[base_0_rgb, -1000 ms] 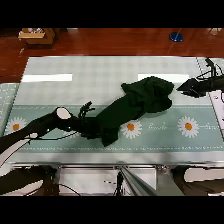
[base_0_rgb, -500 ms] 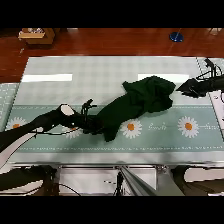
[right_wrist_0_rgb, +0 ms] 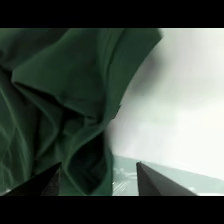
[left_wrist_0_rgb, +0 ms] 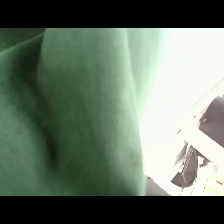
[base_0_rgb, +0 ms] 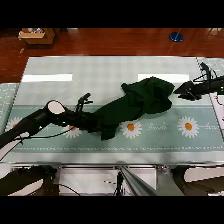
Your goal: Fold the shirts.
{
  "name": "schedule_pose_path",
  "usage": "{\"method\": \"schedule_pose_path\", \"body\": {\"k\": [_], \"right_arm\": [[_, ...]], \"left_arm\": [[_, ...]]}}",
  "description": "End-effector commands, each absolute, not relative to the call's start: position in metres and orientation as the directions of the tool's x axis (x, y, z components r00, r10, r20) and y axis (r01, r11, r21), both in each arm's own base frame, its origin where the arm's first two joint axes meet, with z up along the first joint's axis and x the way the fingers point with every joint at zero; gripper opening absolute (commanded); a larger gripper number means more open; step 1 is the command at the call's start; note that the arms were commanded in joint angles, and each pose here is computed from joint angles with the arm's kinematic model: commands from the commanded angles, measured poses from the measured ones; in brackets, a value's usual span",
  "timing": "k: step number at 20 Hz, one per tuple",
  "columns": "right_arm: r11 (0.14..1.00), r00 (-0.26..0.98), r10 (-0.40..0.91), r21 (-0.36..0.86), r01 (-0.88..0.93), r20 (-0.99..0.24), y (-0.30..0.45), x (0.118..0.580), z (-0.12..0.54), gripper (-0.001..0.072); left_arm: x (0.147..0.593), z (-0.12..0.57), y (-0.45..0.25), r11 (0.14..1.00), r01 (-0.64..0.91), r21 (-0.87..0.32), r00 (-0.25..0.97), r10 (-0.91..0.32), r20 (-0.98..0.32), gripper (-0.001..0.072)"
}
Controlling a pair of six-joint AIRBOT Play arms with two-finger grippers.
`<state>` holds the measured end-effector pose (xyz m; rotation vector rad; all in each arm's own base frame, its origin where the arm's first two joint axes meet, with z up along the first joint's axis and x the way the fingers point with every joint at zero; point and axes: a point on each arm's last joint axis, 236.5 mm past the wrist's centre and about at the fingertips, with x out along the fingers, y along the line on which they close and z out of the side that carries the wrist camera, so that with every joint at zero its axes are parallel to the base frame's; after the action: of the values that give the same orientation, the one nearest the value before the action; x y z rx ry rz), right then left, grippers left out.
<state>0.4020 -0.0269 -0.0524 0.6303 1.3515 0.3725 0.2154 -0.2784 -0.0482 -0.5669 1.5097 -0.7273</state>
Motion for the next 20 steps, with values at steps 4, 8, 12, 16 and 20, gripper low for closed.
{"method": "schedule_pose_path", "body": {"k": [4,8,12,16,20], "right_arm": [[0.783,0.033,0.622,0.622,0.012,-0.783,0.036,0.379,-0.086,0.0503],[0.819,0.017,0.574,0.574,-0.006,-0.819,0.051,0.382,-0.094,0.0020],[0.783,0.168,0.618,0.620,-0.047,-0.768,0.051,0.396,-0.027,0.0019],[0.749,0.476,0.646,0.615,-0.245,-0.597,0.057,0.410,0.120,0.0019],[0.839,0.728,0.535,0.375,-0.395,-0.428,0.058,0.383,0.264,0.0019]], "left_arm": [[0.224,-0.038,-0.275,0.661,0.073,-0.747,-0.044,-0.746,-0.664,0.0024],[0.227,-0.029,-0.277,0.649,0.095,-0.755,-0.047,-0.755,-0.654,0.0024],[0.260,0.050,-0.272,0.537,0.215,-0.816,0.021,-0.838,-0.545,0.0023],[0.321,0.196,-0.217,0.444,0.364,-0.818,0.333,-0.883,-0.331,0.0024],[0.320,0.311,-0.147,0.463,0.472,-0.750,0.560,-0.815,-0.151,0.0024]]}}
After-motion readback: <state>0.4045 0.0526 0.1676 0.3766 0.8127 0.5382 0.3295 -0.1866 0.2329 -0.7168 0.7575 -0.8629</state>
